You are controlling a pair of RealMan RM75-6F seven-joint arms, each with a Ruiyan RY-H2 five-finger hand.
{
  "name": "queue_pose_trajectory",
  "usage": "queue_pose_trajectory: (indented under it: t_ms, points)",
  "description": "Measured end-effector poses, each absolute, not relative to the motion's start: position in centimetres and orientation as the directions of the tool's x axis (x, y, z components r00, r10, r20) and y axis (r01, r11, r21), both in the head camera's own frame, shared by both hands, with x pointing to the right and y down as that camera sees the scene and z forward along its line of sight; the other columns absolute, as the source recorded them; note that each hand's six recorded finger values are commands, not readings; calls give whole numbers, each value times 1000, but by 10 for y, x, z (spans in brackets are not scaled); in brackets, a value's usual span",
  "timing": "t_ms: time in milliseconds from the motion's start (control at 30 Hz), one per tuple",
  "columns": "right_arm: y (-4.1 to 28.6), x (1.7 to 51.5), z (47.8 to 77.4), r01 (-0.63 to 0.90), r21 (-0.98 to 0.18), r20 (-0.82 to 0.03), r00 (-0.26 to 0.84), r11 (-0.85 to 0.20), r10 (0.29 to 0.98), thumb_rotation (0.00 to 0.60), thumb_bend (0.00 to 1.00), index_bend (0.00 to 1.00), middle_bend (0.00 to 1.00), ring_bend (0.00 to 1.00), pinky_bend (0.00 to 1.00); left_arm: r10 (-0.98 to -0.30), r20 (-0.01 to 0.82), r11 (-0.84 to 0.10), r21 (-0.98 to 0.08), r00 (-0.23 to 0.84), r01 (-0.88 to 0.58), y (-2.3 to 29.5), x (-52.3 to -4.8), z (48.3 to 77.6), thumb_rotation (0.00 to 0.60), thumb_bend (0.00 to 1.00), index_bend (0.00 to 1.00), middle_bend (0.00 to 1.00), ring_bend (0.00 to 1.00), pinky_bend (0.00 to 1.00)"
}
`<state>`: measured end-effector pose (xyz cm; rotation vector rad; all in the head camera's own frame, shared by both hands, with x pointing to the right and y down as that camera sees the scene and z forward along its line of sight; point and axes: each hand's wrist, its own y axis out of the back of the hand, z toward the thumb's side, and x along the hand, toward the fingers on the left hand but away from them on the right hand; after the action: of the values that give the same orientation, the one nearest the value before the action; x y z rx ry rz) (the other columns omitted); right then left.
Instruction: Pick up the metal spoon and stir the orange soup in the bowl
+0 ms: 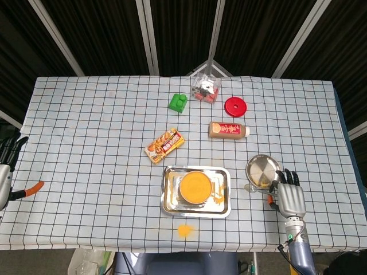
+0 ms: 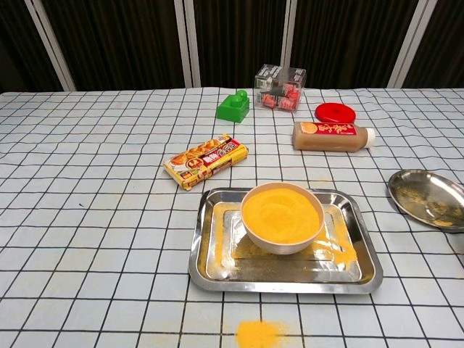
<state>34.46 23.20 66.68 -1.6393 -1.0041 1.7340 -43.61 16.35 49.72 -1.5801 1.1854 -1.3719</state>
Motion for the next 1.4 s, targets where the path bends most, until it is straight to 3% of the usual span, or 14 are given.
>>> queue_pose_trajectory:
  t_ms: [300,667,967,1400]
  points:
    - [213,317,640,114,-840,-537,-40,-530,843,600,488,669,178,0,0,-950,312,-309,-932,11,-189,161,-436,494,600,0,0,0,0,0]
    - [196,253,622,10,-857,-512,85,-515,855,600,488,669,204,0,0,-951,309,-302,-928,1,-217,156,-441,490,600,0,0,0,0,0]
    - [193,198,628,-75,-857,-516,149,-510,844,600,487,669,204,0,0,-948,318,-309,-920,2,-241,154,-442,489,600,0,0,0,0,0]
    - [205,178,660,-202,-838,-536,132,-506,834,600,488,669,204,0,0,-947,321,-311,-912,7,-266,154,-441,487,600,0,0,0,0,0]
